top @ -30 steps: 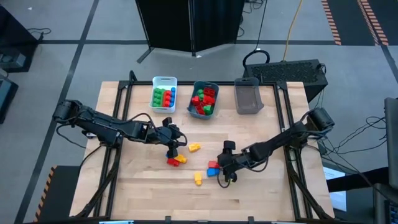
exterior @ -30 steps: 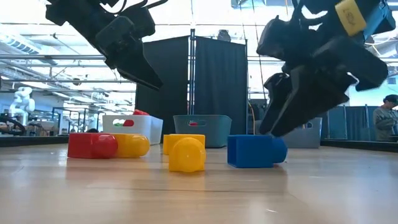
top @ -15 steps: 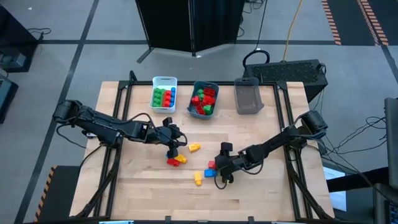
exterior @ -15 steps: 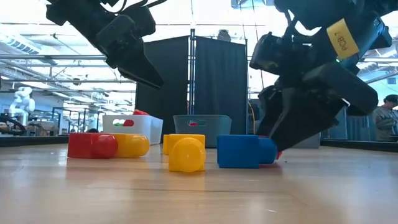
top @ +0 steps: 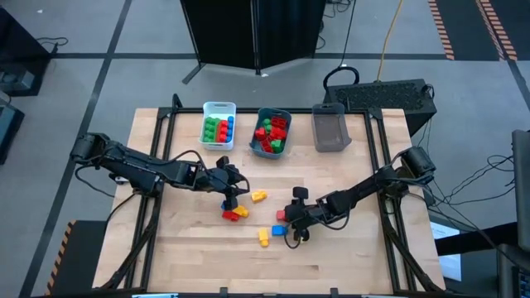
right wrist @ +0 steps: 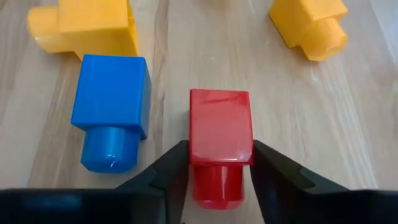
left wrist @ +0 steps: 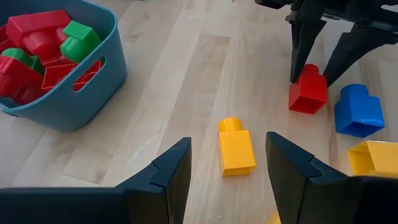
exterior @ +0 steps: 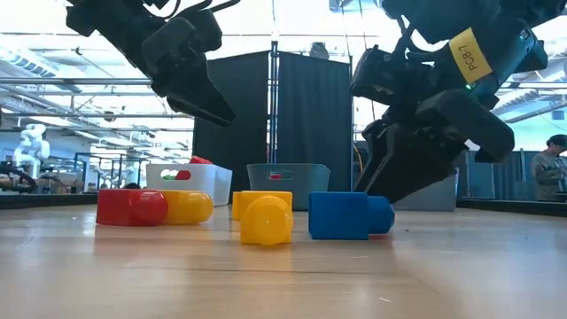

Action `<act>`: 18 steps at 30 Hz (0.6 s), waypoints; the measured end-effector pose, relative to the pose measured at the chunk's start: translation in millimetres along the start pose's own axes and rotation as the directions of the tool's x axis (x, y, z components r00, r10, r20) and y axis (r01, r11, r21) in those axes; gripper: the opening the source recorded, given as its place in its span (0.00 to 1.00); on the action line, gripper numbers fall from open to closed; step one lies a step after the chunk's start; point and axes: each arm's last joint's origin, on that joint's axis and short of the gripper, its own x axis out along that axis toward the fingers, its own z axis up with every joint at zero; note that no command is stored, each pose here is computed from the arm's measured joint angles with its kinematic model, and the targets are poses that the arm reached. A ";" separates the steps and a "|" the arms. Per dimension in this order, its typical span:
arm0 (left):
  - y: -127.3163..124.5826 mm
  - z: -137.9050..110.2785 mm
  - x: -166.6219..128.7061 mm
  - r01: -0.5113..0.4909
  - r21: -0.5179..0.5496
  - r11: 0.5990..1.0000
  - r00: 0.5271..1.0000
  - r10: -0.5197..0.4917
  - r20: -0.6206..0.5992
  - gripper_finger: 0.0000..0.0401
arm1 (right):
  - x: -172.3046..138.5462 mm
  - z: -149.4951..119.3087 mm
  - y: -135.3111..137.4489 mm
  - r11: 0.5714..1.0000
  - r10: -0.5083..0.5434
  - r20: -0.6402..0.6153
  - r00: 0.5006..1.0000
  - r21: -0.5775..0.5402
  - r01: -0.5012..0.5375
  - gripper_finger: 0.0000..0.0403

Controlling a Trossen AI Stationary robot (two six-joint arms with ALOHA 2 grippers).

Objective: Sort blocks by size
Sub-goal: Put the 1 stud red game piece into the black bin

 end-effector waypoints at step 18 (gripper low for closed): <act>-7.6 -1.6 -1.7 0.071 -0.012 0.997 0.997 -0.071 -0.012 0.40 | -17.1 5.7 -34.1 0.984 -0.176 -0.067 0.982 -0.048 0.173 0.31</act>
